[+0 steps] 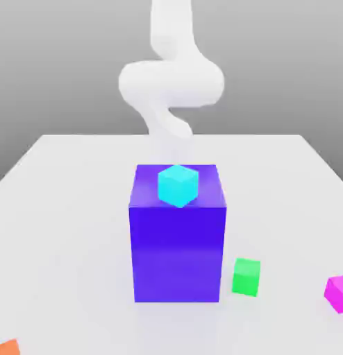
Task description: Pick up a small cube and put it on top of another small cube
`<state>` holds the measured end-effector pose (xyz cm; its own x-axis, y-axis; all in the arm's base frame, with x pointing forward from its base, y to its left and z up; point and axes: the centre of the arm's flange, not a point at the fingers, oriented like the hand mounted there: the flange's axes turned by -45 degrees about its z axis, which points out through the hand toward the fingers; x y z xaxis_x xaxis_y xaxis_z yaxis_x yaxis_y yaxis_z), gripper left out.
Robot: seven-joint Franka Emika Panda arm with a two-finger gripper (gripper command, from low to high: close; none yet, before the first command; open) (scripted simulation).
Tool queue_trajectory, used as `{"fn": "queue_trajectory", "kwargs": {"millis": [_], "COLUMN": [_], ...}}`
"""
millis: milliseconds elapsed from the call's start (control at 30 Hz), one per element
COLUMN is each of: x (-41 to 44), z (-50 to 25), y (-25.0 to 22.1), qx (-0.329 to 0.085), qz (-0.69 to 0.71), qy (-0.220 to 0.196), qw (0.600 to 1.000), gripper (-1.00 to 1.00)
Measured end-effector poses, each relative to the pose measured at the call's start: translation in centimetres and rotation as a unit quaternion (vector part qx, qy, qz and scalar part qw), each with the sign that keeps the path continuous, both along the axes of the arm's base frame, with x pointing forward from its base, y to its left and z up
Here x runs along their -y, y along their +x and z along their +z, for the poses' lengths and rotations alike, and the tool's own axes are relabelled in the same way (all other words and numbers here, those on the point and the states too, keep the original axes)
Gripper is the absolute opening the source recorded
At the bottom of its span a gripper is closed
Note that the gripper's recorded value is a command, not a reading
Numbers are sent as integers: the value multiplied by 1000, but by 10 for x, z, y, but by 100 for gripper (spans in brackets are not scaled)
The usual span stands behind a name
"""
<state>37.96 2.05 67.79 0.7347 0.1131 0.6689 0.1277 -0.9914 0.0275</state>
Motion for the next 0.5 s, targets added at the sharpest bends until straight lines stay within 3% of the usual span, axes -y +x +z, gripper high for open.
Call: {"fn": "queue_trajectory", "kwargs": {"millis": [233, 500], "x": [-81, -188], "z": [-108, -248], "y": [68, 87], "qx": [-79, -148], "qz": [196, 403], "qy": [-65, -145], "qw": [975, 891], "gripper": [0, 0]}}
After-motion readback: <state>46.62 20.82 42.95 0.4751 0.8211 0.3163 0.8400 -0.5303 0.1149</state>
